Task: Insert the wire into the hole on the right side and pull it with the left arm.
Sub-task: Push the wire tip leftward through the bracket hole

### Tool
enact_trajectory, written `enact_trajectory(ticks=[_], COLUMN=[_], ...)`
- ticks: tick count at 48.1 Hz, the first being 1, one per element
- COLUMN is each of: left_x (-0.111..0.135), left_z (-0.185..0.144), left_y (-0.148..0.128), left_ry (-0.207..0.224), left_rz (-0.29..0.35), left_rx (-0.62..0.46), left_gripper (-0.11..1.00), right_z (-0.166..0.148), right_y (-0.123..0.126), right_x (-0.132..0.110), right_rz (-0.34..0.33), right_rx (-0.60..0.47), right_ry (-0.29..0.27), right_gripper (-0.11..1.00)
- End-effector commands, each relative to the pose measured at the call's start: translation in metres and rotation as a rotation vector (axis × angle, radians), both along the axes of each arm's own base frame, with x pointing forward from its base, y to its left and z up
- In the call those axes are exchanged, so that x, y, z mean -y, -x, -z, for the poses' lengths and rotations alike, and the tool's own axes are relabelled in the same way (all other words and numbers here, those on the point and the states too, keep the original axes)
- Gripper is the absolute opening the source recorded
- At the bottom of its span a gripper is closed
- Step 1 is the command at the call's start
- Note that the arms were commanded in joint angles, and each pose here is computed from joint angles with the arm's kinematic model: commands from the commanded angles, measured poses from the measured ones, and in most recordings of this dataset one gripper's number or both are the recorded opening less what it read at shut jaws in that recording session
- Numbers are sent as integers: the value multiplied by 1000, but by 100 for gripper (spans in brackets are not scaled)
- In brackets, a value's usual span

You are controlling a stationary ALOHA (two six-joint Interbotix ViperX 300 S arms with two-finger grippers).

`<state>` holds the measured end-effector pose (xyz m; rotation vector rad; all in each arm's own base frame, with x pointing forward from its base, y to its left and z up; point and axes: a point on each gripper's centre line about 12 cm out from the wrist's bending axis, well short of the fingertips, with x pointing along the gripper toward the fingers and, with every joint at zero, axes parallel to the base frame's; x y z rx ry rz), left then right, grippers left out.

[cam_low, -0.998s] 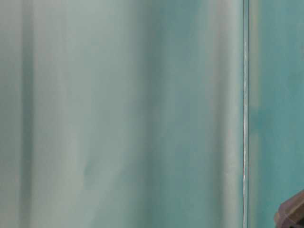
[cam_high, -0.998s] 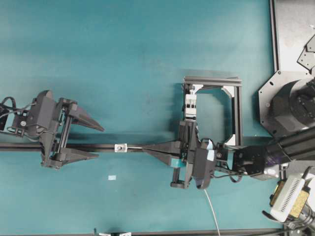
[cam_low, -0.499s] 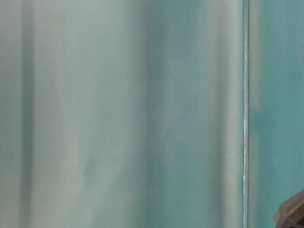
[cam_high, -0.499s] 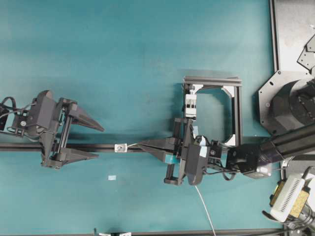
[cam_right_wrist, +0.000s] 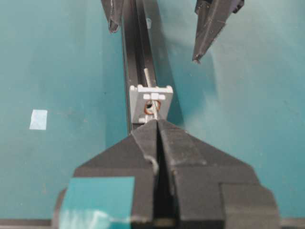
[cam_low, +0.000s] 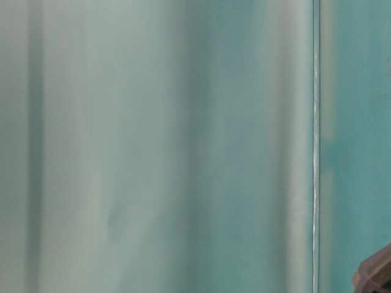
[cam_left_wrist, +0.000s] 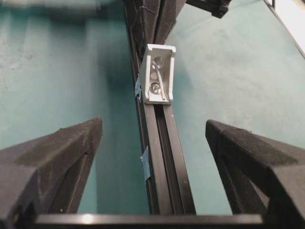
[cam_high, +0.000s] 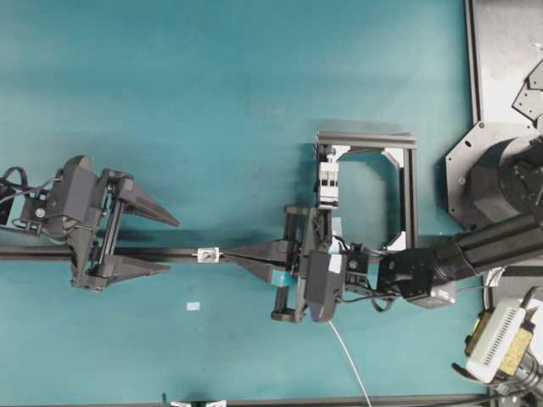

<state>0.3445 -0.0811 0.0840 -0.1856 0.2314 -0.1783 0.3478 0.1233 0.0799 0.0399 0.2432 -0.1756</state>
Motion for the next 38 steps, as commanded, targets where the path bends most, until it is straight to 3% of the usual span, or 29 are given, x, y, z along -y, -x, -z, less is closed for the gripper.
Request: enact_trajectory(ticks=[1, 38], left_x=[2, 4], left_z=[-7, -8], left_y=[-4, -12], left_ry=[6, 4], left_rz=[4, 5], left_rx=[28, 4], left_gripper=[72, 72], right_z=[-9, -12], right_y=[-7, -13], right_x=[1, -1], right_rz=[5, -1], right_rx=[29, 38], right_ry=[-11, 6], right_gripper=[1, 1])
